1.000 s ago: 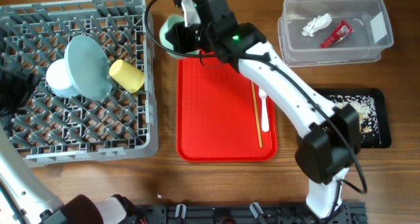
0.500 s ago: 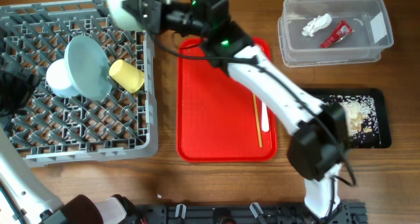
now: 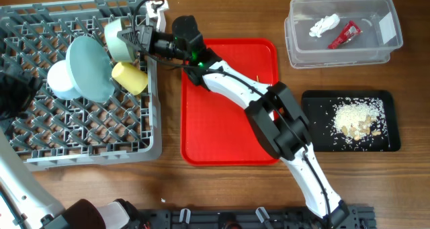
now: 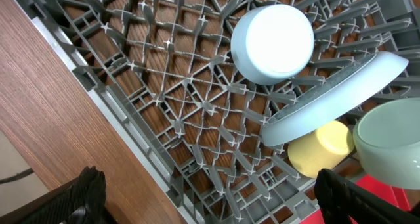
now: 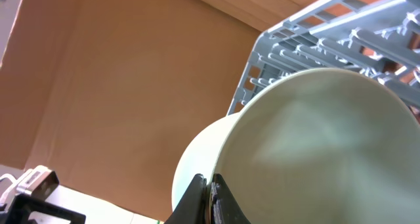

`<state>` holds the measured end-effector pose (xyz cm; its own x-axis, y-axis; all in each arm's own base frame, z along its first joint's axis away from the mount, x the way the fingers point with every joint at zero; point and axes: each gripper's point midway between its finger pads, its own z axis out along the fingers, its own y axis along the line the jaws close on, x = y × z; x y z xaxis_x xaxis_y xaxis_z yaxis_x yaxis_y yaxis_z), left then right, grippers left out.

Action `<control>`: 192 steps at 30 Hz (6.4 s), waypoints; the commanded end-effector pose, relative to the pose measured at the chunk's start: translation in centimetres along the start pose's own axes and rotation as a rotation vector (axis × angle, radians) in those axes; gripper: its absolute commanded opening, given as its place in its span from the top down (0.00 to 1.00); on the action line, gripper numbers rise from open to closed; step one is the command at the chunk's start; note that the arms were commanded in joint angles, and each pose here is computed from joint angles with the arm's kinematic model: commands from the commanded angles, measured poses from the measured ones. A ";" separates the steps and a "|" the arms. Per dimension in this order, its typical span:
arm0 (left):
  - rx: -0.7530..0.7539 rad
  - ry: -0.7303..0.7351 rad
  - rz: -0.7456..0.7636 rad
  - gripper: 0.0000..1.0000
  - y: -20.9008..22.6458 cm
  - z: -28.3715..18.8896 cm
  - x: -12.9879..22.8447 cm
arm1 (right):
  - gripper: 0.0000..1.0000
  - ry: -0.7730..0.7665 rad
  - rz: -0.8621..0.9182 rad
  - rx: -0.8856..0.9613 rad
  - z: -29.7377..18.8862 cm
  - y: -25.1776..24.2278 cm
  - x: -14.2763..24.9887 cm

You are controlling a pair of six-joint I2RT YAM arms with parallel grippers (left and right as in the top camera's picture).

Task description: Sort waste into correct bins and load items into the dishwasher rack

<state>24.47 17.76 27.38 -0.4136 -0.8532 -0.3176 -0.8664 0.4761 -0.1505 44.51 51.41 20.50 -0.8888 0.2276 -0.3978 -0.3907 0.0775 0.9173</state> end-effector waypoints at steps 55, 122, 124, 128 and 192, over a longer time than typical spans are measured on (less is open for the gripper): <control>0.832 0.145 0.802 0.01 -23.1 -6.1 14.2 | 0.00 -0.326 0.132 0.754 -34.1 0.0 -18.5; 0.072 -0.078 1.116 0.75 -27.0 17.9 10.1 | 0.00 -0.481 0.230 1.139 -42.0 -4.7 -17.9; 0.071 -0.074 1.115 0.77 -27.0 18.0 10.1 | 0.00 -0.481 0.230 1.139 -42.0 -4.7 -17.9; 0.074 -0.074 1.107 0.96 -27.0 17.9 10.1 | 0.00 -0.480 0.230 1.139 -42.0 -4.7 -17.8; 0.432 -0.222 0.461 0.96 -25.6 9.3 -2.4 | 0.00 -0.477 0.230 1.139 -41.9 -4.7 -17.8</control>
<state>50.86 9.57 18.03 -0.6808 -0.4950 -0.5399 -0.4304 0.8668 -0.2519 51.96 6.58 23.05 -0.6390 0.6674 -0.3824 0.3964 0.7117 0.5799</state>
